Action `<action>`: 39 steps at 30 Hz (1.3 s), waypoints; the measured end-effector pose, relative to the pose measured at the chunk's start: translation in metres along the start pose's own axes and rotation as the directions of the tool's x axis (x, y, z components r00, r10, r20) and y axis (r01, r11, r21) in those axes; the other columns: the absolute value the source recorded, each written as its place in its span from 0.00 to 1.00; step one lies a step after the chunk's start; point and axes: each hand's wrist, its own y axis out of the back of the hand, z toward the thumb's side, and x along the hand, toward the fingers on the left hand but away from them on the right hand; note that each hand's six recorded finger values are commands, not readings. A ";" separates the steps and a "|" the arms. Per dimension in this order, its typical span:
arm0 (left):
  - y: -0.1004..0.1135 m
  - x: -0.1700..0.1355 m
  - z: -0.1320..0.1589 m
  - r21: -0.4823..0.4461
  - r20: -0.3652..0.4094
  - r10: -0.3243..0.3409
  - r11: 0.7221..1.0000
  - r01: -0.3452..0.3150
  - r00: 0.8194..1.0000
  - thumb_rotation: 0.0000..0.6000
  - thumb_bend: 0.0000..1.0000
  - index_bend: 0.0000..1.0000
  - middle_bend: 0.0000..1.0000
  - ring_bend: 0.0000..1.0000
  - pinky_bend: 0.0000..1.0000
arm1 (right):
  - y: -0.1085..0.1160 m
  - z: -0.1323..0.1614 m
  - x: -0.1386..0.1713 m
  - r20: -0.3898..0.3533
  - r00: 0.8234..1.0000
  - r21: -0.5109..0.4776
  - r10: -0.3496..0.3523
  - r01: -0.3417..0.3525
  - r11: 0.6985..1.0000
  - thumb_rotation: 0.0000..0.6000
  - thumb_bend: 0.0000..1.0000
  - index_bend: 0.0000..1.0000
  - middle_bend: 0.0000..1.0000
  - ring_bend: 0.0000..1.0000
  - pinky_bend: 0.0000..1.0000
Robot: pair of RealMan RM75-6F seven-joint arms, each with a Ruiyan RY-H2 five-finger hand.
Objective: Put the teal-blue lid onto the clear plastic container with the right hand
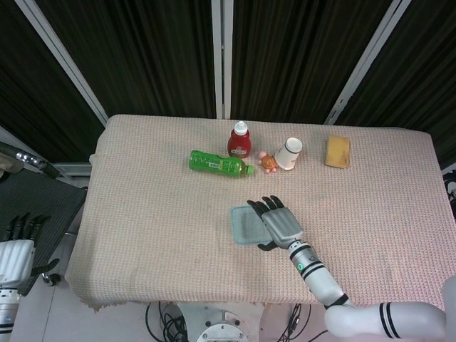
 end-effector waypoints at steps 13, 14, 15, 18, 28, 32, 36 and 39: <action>-0.002 0.000 -0.001 -0.006 0.005 0.001 1.000 -0.001 1.000 1.00 0.00 0.14 0.12 0.00 0.00 | 0.000 -0.007 -0.004 0.036 0.999 0.008 0.010 -0.010 1.000 1.00 0.13 0.00 0.38 0.05 0.00; -0.002 0.000 -0.001 -0.006 0.005 0.001 1.000 -0.001 1.000 1.00 0.00 0.14 0.12 0.00 0.00 | 0.000 -0.008 -0.004 0.036 0.999 0.009 0.010 -0.010 1.000 1.00 0.13 0.00 0.38 0.05 0.00; -0.002 0.000 0.000 -0.005 0.004 0.001 1.000 -0.001 1.000 1.00 0.00 0.14 0.12 0.00 0.00 | 0.000 -0.008 -0.005 0.037 0.999 0.010 0.011 -0.011 1.000 1.00 0.13 0.00 0.38 0.05 0.00; -0.002 -0.001 -0.001 -0.005 0.002 -0.001 1.000 0.001 1.000 1.00 0.00 0.14 0.12 0.00 0.00 | 0.000 -0.009 -0.006 0.040 0.999 0.009 0.012 -0.013 1.000 1.00 0.13 0.00 0.38 0.05 0.00; -0.003 -0.002 -0.002 -0.006 -0.002 -0.004 1.000 0.004 1.000 1.00 0.00 0.14 0.12 0.00 0.00 | -0.003 -0.010 -0.008 0.041 0.999 0.012 0.019 -0.019 1.000 1.00 0.13 0.00 0.38 0.05 0.00; -0.004 -0.002 -0.002 -0.007 -0.003 -0.005 1.000 0.005 1.000 1.00 0.00 0.14 0.12 0.00 0.00 | -0.003 -0.013 -0.007 0.050 0.999 0.014 0.016 -0.017 1.000 1.00 0.13 0.00 0.38 0.05 0.00; -0.005 -0.002 -0.003 -0.010 -0.006 -0.008 1.000 0.008 1.000 1.00 0.00 0.14 0.12 0.00 0.00 | -0.002 -0.018 -0.006 0.063 0.998 0.011 0.014 -0.015 1.000 1.00 0.13 0.00 0.38 0.05 0.00; -0.006 -0.002 -0.003 -0.011 -0.004 -0.008 1.000 0.008 1.000 1.00 0.00 0.14 0.12 0.00 0.00 | -0.003 -0.019 -0.006 0.061 0.998 0.009 0.016 -0.016 1.000 1.00 0.13 0.00 0.37 0.05 0.00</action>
